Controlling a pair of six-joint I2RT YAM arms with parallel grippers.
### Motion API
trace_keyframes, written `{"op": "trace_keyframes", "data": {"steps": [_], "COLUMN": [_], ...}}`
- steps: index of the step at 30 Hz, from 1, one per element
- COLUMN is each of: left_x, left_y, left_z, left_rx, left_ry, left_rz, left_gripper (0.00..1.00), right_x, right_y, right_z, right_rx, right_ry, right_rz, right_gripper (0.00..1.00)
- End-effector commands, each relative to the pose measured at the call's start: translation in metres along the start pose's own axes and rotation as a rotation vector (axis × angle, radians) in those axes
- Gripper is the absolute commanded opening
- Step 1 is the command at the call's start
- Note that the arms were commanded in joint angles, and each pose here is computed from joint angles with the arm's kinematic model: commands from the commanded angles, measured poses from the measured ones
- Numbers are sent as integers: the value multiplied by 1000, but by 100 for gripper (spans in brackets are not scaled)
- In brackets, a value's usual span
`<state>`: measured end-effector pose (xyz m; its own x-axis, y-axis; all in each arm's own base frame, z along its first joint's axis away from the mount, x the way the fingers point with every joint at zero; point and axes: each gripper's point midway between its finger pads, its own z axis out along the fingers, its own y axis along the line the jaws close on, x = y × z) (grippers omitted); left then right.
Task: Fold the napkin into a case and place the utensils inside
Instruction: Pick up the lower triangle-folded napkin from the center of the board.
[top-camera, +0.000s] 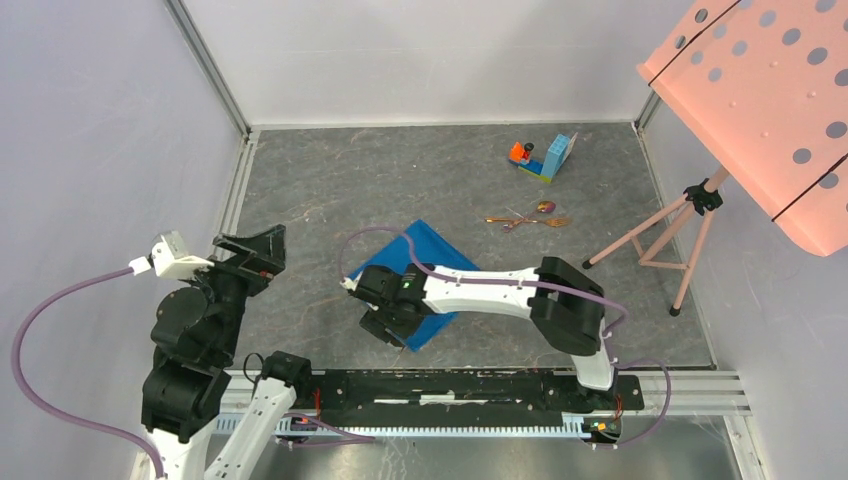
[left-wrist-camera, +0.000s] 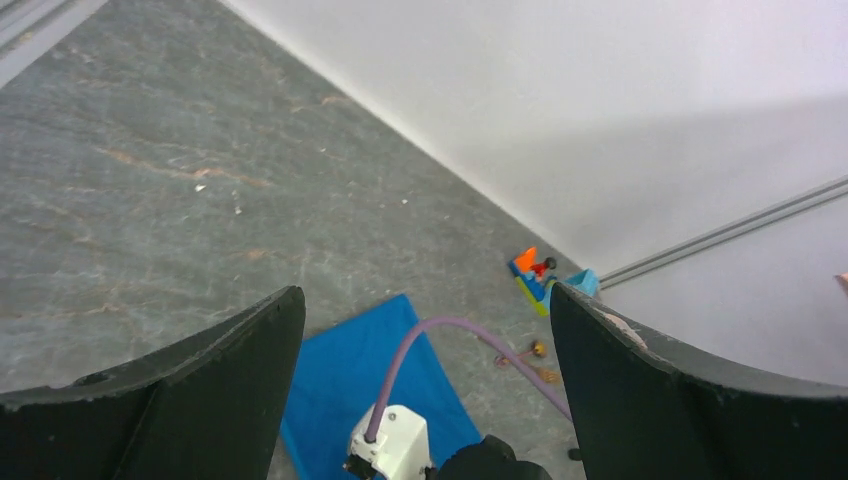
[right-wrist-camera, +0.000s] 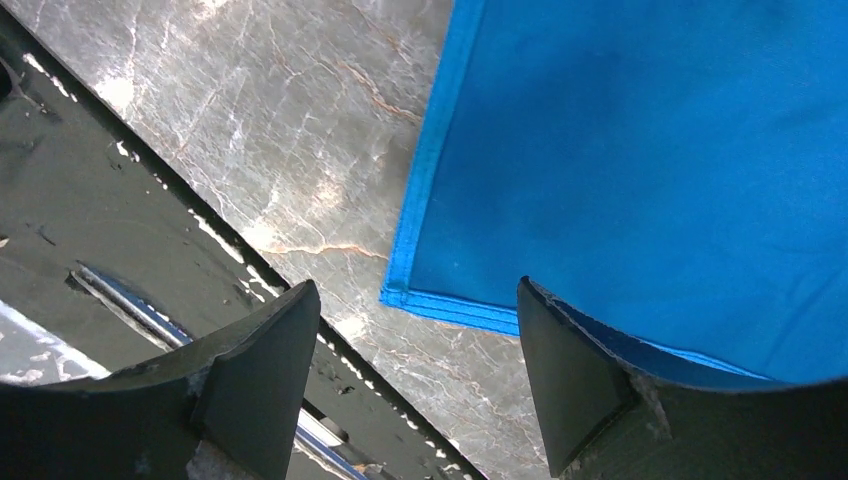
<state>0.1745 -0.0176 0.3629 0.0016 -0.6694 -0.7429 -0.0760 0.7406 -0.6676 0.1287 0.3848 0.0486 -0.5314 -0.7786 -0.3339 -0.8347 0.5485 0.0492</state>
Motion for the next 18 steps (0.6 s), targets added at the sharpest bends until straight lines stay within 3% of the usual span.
{"op": "trace_keyframes", "data": {"steps": [1, 18], "left_x": [4, 6], "left_y": [18, 14], "left_z": [-9, -11], "left_rx": [-61, -32], "left_ry": [18, 36], "left_rz": [74, 100], "left_gripper": [98, 99], "right_x": [1, 13], "right_y": [5, 3], "right_z": [0, 28], "right_rx": [57, 70], "right_ry": [66, 114], "right_rz": [-17, -8], "right_gripper": [78, 65]}}
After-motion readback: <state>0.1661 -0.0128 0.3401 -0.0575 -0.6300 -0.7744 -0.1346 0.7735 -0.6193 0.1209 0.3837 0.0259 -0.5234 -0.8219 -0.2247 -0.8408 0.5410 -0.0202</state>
